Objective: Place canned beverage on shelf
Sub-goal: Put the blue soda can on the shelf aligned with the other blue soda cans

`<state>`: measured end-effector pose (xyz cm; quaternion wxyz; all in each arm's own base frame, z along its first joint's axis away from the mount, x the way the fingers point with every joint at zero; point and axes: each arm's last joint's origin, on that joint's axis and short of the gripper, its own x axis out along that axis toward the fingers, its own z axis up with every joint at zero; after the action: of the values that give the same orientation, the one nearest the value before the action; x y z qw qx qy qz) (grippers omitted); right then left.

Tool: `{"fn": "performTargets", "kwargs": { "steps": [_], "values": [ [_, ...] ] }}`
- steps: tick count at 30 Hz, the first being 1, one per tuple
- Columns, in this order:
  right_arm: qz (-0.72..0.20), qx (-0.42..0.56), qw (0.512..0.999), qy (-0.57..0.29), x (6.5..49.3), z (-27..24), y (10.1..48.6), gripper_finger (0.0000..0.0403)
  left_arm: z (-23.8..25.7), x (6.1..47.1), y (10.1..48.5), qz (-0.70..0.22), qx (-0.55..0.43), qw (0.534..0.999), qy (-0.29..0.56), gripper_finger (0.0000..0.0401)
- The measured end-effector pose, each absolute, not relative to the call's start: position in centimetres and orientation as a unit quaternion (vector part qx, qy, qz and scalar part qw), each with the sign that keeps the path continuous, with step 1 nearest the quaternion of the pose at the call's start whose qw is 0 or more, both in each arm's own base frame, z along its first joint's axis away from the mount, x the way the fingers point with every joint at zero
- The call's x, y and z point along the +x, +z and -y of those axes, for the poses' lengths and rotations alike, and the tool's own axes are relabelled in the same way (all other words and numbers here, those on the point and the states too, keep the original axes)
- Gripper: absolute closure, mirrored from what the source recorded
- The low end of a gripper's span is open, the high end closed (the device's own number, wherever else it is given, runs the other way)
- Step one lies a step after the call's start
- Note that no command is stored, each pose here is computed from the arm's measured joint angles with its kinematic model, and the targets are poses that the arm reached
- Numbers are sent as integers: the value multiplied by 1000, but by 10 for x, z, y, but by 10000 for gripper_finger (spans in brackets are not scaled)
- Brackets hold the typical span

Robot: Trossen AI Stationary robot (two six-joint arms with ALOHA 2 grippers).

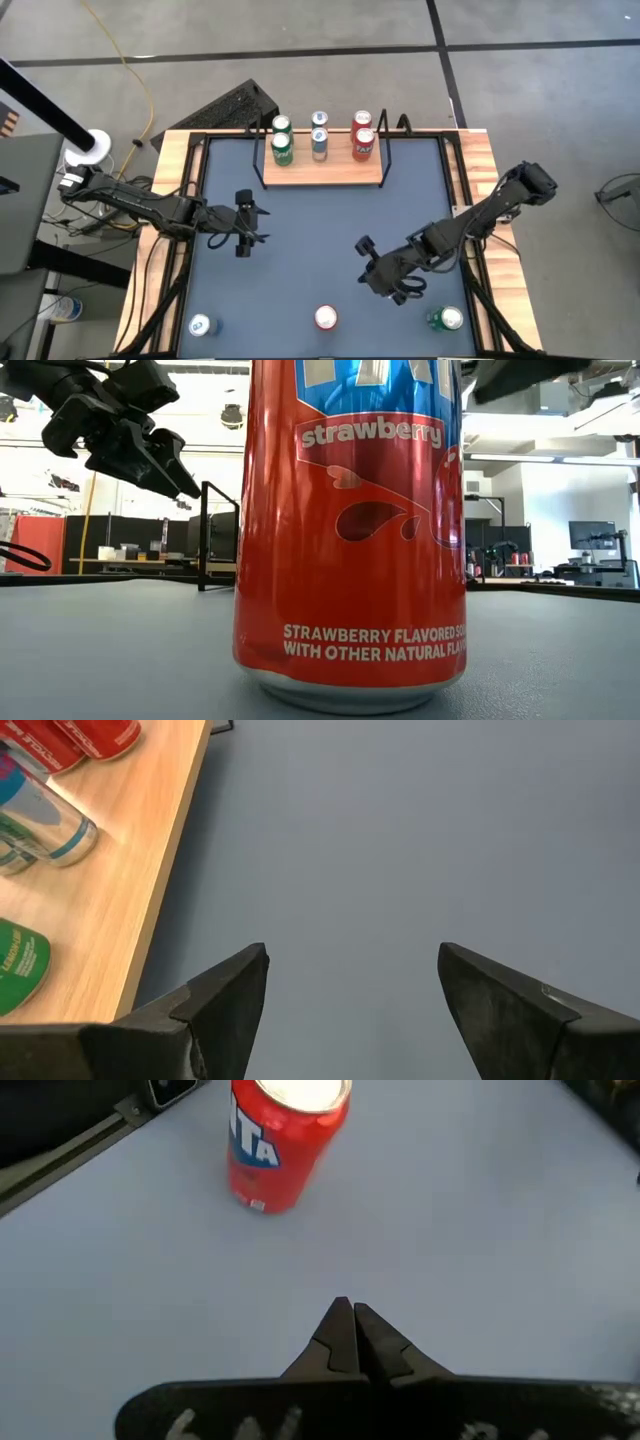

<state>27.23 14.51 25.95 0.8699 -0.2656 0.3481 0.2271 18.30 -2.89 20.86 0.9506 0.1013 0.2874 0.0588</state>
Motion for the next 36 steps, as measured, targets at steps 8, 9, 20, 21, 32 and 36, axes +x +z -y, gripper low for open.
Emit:
{"fn": "performTargets", "kwargs": {
  "steps": [8, 9, 20, 21, 32, 36],
  "values": [
    [-221, -263, 916, 208, 284, -134, 235, 403, 38, 182, 219, -255, 70, 963, 49, 119],
    [-205, -254, 923, 205, 286, -133, 236, 403, 41, 182, 224, -253, 61, 964, 44, 119],
    [-72, -155, 972, 164, 297, -136, 251, 403, 99, 159, 267, -233, -29, 967, -96, 119],
    [-71, -153, 972, 162, 298, -137, 251, 403, 106, 154, 268, -233, -34, 965, -114, 119],
    [-86, -133, 975, 153, 300, -138, 246, 403, 162, 105, 284, -192, -52, 942, -270, 119],
    [-99, -130, 975, 153, 299, -137, 244, 403, 178, 96, 287, -202, -18, 937, -284, 119]
  ]
}}
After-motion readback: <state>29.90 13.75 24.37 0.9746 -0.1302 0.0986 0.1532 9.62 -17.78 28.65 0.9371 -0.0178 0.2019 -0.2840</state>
